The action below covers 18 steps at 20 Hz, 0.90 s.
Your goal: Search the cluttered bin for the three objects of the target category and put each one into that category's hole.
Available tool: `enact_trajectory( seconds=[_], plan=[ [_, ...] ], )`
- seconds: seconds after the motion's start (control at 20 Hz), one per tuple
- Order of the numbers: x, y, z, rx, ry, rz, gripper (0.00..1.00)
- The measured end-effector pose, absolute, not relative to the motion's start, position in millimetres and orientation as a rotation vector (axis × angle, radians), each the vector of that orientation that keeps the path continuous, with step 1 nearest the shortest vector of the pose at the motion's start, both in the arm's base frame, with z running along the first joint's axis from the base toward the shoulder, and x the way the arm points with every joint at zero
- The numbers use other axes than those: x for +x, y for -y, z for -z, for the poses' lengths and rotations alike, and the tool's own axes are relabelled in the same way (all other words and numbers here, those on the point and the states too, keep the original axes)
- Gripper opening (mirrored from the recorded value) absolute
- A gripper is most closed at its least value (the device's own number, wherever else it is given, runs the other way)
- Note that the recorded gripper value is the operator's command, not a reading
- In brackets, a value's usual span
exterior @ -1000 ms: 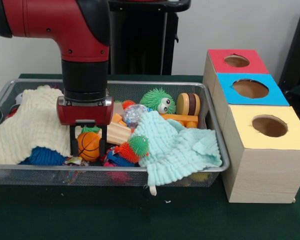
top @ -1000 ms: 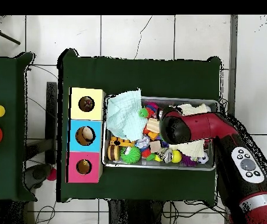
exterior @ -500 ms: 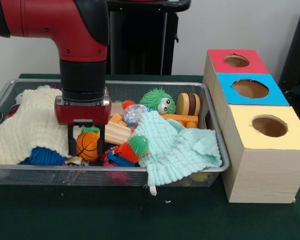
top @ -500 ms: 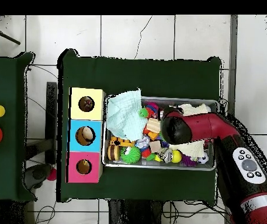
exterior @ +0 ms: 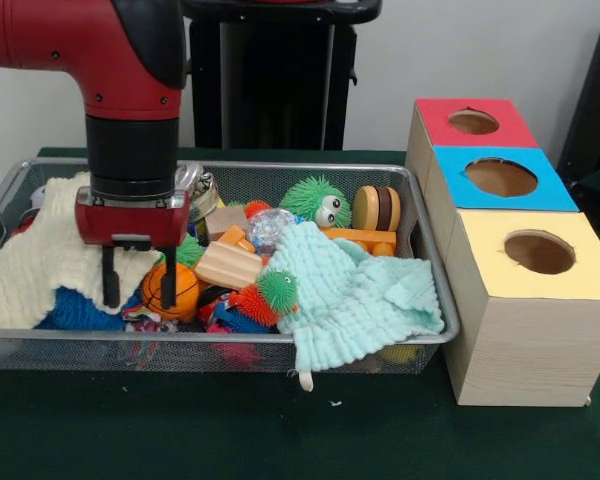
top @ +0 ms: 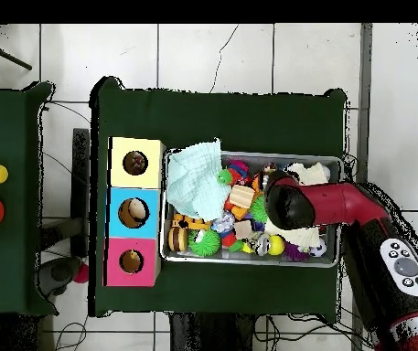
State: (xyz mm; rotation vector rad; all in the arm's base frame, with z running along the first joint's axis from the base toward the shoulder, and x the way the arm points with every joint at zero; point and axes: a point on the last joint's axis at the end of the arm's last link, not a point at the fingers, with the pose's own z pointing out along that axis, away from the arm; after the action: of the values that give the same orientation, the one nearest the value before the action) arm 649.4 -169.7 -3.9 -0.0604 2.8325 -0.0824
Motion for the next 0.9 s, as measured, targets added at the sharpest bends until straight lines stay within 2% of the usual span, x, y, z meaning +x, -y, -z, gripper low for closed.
enact_trajectory(
  seconds=[0.4,0.9],
  plan=[
    [645.9,193.2,5.7,-0.013,-2.829,0.093,1.0],
    [649.3,184.3,13.4,-0.057,-2.827,0.1,1.0]
  ],
)
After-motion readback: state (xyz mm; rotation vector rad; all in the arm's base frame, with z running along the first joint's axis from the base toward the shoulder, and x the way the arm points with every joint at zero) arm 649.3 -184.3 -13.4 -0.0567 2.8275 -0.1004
